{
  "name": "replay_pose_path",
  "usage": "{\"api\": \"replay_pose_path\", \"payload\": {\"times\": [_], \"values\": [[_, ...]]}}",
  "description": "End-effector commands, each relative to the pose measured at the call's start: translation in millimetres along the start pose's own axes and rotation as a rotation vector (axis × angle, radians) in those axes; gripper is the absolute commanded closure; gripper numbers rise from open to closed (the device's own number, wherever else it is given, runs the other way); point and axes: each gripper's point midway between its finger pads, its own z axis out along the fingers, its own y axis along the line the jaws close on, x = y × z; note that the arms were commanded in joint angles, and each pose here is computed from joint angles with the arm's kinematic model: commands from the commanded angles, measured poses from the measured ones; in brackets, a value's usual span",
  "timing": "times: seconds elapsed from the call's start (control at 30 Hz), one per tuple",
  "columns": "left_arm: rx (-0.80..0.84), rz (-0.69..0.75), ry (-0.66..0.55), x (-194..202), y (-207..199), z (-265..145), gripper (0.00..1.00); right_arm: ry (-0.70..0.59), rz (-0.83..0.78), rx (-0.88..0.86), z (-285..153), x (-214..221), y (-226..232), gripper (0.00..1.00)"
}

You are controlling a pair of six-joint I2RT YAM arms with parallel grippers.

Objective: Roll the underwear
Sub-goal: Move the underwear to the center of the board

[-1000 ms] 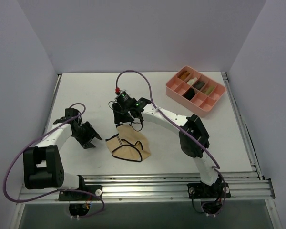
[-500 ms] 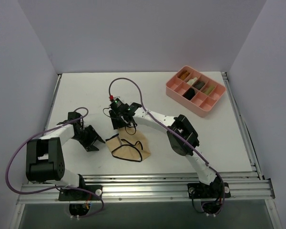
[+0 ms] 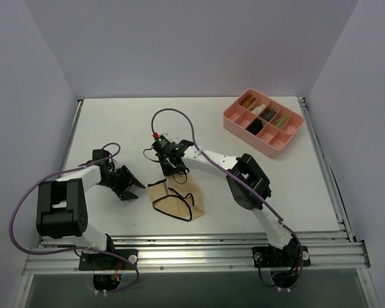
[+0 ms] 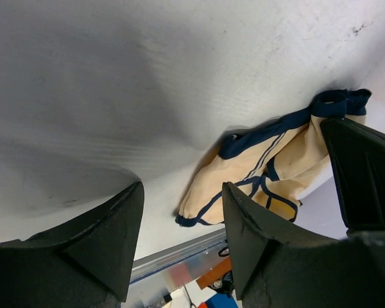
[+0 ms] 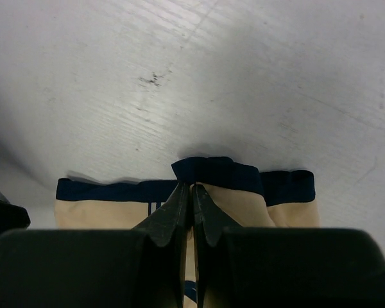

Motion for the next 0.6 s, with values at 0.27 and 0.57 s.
{"api": "replay_pose_path", "payload": {"times": [0.27, 0.57], "values": [[0.043, 0.049, -0.025, -14.1, -4.9, 39.3, 0.40, -0.059, 0.030, -0.006, -45.0, -20.7, -21.1, 1.00], [-0.001, 0.083, 0.011, -5.0, -4.5, 64.7, 0.48, -0.063, 0.043, -0.022, -51.2, -19.9, -23.9, 1.00]]}}
